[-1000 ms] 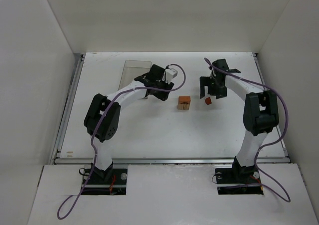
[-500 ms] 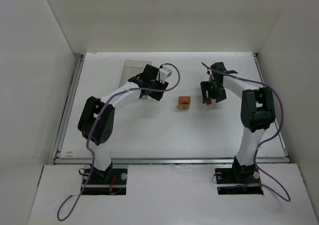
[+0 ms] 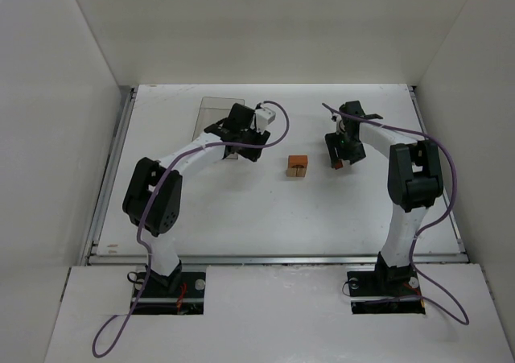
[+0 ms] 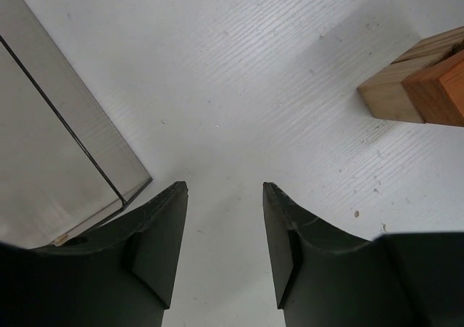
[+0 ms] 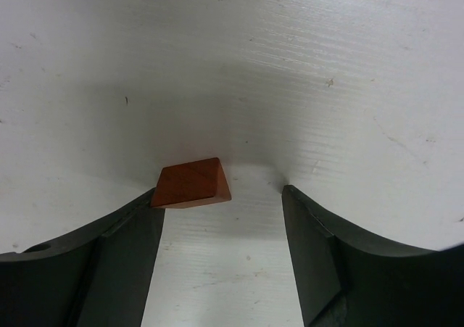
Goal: Build the wood block tower
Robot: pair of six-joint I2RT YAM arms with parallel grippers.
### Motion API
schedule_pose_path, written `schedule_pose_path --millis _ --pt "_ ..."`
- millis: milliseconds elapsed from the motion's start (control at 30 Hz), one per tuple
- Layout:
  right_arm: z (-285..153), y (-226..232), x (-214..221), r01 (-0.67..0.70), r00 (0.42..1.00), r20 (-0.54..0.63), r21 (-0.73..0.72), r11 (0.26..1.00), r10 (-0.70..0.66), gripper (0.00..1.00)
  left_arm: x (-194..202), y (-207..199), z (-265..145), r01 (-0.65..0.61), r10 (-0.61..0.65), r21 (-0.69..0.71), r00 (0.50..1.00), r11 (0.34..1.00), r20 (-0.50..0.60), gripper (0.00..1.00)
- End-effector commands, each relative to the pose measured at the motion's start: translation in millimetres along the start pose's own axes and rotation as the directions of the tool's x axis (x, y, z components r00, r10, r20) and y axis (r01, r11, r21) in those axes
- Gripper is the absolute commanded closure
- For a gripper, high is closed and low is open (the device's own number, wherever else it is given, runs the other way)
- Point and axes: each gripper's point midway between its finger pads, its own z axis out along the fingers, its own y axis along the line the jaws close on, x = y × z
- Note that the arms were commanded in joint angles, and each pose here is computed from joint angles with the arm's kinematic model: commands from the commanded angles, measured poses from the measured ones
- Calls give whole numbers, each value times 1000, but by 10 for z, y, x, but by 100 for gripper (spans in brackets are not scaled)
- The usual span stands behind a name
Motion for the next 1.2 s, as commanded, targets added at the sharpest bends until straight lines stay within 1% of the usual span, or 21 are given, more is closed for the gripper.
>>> schedule_pose_path --millis 0,33,67,133,233,300,333,367,400,533,633,667,700,733,767,867,900,967,1033,1167 --pt "-49 -80 -214 50 997 58 43 998 -53 29 -225 27 -238 -12 13 -10 996 1000 89 57" --pt "-73 -56 -235 70 996 58 54 996 -73 29 -225 27 -238 -12 13 -10 996 1000 89 57" --pt "-73 -56 -235 70 996 58 54 996 -73 31 -225 27 -238 -12 13 -10 996 1000 89 57" --pt "-70 39 -271 87 993 73 40 995 -90 39 -250 26 -270 -13 14 -11 995 1000 98 57" --pt "-146 176 -374 119 985 122 14 993 -120 39 -232 26 -255 -13 14 -11 995 1000 98 57" --pt "-168 168 -417 141 981 132 18 990 -142 39 -232 26 -255 -13 14 -11 995 1000 98 57" --pt "-194 216 -463 151 978 145 16 988 -151 41 -232 26 -255 -13 14 -11 995 1000 98 57" --pt "-167 217 -452 151 979 133 15 988 -152 47 -232 30 -255 -22 23 -12 995 1000 98 57" --pt "-112 214 -366 153 984 95 11 988 -153 51 -232 30 -255 -22 23 -12 995 1000 98 57" --pt "-130 235 -352 155 985 73 -4 988 -154 52 -231 46 -256 -21 23 -21 995 1000 97 57" --pt "-155 233 -334 155 985 75 -4 988 -154 61 -231 46 -256 -21 23 -21 995 1000 97 57" --pt "-200 233 -357 154 984 87 -2 988 -154 72 -231 46 -256 -21 23 -21 995 1000 97 57" --pt "-183 235 -322 146 986 78 -4 989 -145 76 -231 46 -256 -21 23 -21 995 1000 97 57" --pt "-234 235 -347 145 985 91 -3 989 -144 76 -231 46 -256 -21 23 -21 995 1000 97 57" --pt "-280 234 -369 145 984 104 -2 989 -144 76 -231 46 -256 -21 23 -21 995 1000 97 57" --pt "-284 192 -333 143 986 86 20 989 -145 62 -231 46 -256 -21 23 -21 995 1000 97 57" --pt "-284 192 -333 143 986 86 20 989 -145 47 -192 27 -242 -21 22 -11 996 1000 89 57" --pt "-337 188 -384 153 983 104 23 988 -154 36 -191 27 -242 -21 22 -11 996 1000 88 57" --pt "-400 195 -415 180 975 129 18 984 -181 30 -191 27 -242 -21 22 -11 996 1000 88 57" --pt "-589 237 -560 213 957 200 3 977 -209 30 -191 27 -242 -21 22 -11 996 1000 88 57"
